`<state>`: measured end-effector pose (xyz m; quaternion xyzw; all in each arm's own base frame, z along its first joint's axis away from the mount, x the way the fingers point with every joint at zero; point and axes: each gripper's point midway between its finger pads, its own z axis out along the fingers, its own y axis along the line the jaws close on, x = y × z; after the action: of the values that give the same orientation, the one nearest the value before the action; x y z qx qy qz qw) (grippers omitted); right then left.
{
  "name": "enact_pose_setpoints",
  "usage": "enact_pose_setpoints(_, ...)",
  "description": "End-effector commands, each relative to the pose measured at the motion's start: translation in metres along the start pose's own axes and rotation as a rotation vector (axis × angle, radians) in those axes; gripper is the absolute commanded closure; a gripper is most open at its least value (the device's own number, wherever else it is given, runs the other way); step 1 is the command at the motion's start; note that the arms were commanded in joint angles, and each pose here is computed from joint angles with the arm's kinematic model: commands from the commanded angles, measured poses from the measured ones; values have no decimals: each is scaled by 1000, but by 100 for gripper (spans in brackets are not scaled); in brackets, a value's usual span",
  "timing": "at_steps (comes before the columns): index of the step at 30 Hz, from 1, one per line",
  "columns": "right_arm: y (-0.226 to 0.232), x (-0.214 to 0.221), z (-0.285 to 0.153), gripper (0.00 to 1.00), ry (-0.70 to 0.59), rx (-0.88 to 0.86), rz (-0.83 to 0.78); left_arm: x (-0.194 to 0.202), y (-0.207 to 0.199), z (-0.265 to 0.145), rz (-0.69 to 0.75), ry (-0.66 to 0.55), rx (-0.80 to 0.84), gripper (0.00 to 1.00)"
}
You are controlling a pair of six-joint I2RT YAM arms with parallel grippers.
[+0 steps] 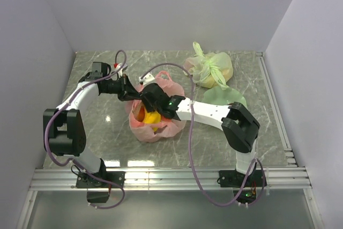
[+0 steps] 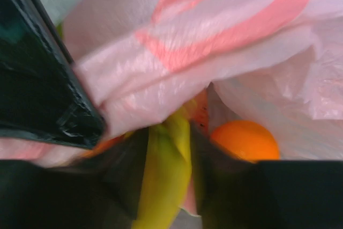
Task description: Place the fake fruits into the plastic bag and tie a complex knot
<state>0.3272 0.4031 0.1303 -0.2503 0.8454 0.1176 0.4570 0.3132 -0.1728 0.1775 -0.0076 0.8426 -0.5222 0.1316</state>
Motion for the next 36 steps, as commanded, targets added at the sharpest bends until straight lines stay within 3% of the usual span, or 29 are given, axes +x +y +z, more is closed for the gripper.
enact_pose_setpoints(1, -9, 7, -3, 38, 43, 13, -8, -4, -3, -6, 23, -17, 20, 98)
enact_pose_setpoints(7, -20, -30, -61, 19, -5, -100, -14, -5, 5, -9, 8, -26, 7, 98)
enact_pose_setpoints(10, -16, -40, -100, 15, -12, -252, -62, -5, 5, -8, 3, -25, 5, 98)
enact_pose_setpoints(15, -55, -37, -153, 10, -1, -391, -40, -2, 7, -9, 11, -26, -7, 98)
enact_pose_setpoints(19, -152, 7, -167, 13, 135, -237, 118, -1, 7, -10, 18, -33, -13, 98)
enact_pose_setpoints(24, -240, 78, -197, 14, 245, 26, 169, 0, 8, -10, 13, -31, -22, 98)
enact_pose_setpoints(29, -289, 140, -202, 13, 410, 181, 159, -2, 8, -11, 23, -23, -23, 98)
enact_pose_setpoints(36, -321, 154, -174, 13, 505, 244, 131, -2, 9, -10, 20, -23, -28, 99)
